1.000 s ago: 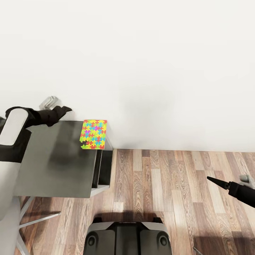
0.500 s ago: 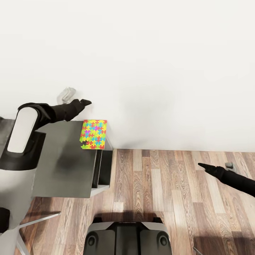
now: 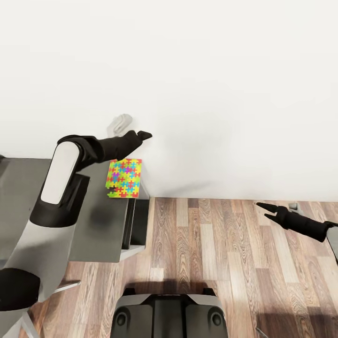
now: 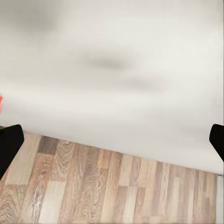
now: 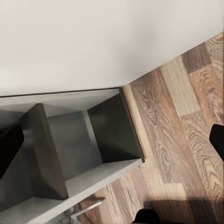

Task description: Put all the toys in the child's room - the three board games (two on the bed and one on the table), the two jigsaw puzzles on the table, and the tennis ball on the table - inside the toy box on the table in the child's room.

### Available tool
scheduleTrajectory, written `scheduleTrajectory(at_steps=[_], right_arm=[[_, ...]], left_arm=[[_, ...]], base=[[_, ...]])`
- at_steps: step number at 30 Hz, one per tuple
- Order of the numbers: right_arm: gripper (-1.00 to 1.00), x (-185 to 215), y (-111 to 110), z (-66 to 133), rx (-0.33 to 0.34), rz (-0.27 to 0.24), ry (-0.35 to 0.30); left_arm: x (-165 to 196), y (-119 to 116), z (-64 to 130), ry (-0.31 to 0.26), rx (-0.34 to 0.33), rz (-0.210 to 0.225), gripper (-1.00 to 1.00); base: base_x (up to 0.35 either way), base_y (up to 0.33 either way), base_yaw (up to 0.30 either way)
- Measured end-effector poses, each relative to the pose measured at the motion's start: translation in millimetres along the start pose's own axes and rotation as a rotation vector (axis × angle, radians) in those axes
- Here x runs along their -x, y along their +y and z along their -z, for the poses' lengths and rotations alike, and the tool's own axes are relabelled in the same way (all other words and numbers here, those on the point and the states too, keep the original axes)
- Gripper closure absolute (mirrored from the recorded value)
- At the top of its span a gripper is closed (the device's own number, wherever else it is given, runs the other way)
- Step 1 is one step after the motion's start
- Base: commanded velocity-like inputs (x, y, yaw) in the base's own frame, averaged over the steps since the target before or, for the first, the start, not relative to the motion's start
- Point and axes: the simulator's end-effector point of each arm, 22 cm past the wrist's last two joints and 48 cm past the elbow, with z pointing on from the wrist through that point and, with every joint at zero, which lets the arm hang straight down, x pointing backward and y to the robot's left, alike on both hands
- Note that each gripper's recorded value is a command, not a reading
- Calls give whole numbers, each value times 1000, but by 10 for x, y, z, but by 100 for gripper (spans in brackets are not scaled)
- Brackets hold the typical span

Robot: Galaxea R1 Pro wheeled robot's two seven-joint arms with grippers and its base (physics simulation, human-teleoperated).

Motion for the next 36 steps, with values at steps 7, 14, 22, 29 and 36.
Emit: scheduleTrajectory(at_steps=[7,14,22,29,36], right_arm=[[-100,13,-24,-252,-16,-8,8],[-100,28,-85,-434,-9,-61,9],[-100,62,151,-469,115,-85,5],[-100,84,259,-441,173,-92,2],[-100,105,310,-412,201,-94,-1]], left_arm=[[-66,-286,-21,12,-49,0,-100],[-159,-550,-33,28,-95,9,-100],[-260,-783,-31,47,-136,18,-100],[-292,-880,-21,53,-153,21,-100],[-320,-959,-9,57,-168,24,-100]], base=[[0,0,45],[0,0,180],[0,0,248],[0,0,270],[0,0,278]])
